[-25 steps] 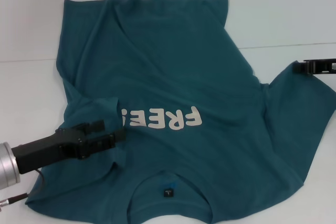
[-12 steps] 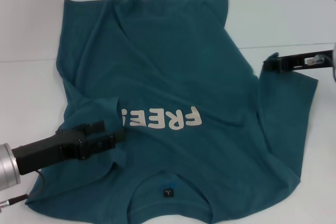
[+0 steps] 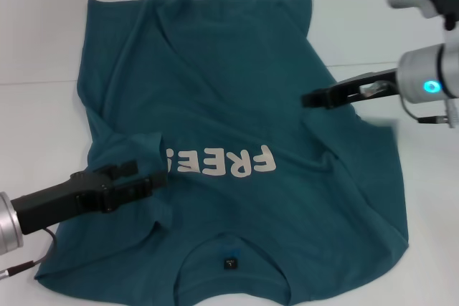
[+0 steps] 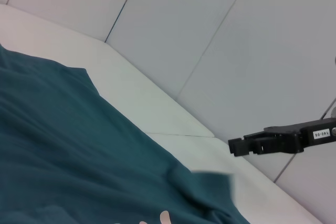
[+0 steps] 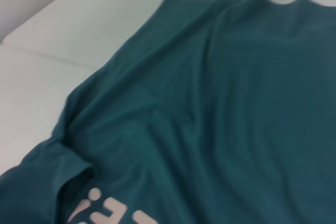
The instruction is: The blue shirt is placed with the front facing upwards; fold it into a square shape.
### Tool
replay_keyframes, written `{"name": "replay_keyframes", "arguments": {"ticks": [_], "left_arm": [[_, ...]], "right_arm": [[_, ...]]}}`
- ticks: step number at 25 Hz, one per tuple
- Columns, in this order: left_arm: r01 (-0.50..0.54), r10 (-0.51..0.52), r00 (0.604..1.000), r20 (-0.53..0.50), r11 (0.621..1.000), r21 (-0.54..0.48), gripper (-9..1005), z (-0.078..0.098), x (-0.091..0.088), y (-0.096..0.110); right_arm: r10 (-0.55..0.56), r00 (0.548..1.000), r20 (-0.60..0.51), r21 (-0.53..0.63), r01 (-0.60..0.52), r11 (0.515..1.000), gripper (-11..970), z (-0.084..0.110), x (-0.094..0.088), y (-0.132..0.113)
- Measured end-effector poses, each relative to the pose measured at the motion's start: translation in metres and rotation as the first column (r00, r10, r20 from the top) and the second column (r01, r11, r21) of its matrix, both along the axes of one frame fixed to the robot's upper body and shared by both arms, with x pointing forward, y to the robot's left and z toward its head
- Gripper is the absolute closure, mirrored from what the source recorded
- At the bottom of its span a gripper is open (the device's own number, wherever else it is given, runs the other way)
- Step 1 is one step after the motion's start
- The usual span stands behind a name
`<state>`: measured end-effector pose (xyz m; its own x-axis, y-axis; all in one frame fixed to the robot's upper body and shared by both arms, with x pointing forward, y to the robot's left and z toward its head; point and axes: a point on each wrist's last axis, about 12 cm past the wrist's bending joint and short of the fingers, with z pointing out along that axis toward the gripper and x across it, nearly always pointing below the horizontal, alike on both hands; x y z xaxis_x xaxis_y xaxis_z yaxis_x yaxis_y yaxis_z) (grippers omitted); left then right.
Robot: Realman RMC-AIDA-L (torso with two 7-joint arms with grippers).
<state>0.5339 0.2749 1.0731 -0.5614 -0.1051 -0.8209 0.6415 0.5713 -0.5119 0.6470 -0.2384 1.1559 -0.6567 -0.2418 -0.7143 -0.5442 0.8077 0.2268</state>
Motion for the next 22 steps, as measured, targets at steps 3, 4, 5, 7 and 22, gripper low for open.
{"name": "replay_keyframes", "arguments": {"ticks": [3,4,5,7,22], "left_arm": [[-0.003,0.003,1.000,0.001,1.000,0.002,108,0.000,0.001,0.000],[-0.005,0.005,1.000,0.001,1.000,0.004,108,0.000,0.001,0.001],[-0.006,0.006,1.000,0.002,1.000,0.005,108,0.000,0.002,0.001],[-0.007,0.007,1.000,0.002,1.000,0.006,108,0.000,0.002,0.001],[0.001,-0.001,1.000,0.008,1.000,0.011,107,0.002,0.004,-0.001]], "right_arm": [[0.038,0.999,0.007,-0.025,-0.038,0.999,684,0.002,0.002,0.012],[0.037,0.999,0.013,-0.028,-0.037,0.999,662,0.003,0.003,0.013],[0.030,0.999,0.019,-0.029,-0.030,0.999,639,0.003,0.004,0.014],[-0.008,0.999,0.034,-0.024,0.009,1.000,594,0.003,0.007,0.010],[-0.302,0.953,-0.003,-0.023,0.302,0.953,385,-0.034,-0.002,-0.057]]}}
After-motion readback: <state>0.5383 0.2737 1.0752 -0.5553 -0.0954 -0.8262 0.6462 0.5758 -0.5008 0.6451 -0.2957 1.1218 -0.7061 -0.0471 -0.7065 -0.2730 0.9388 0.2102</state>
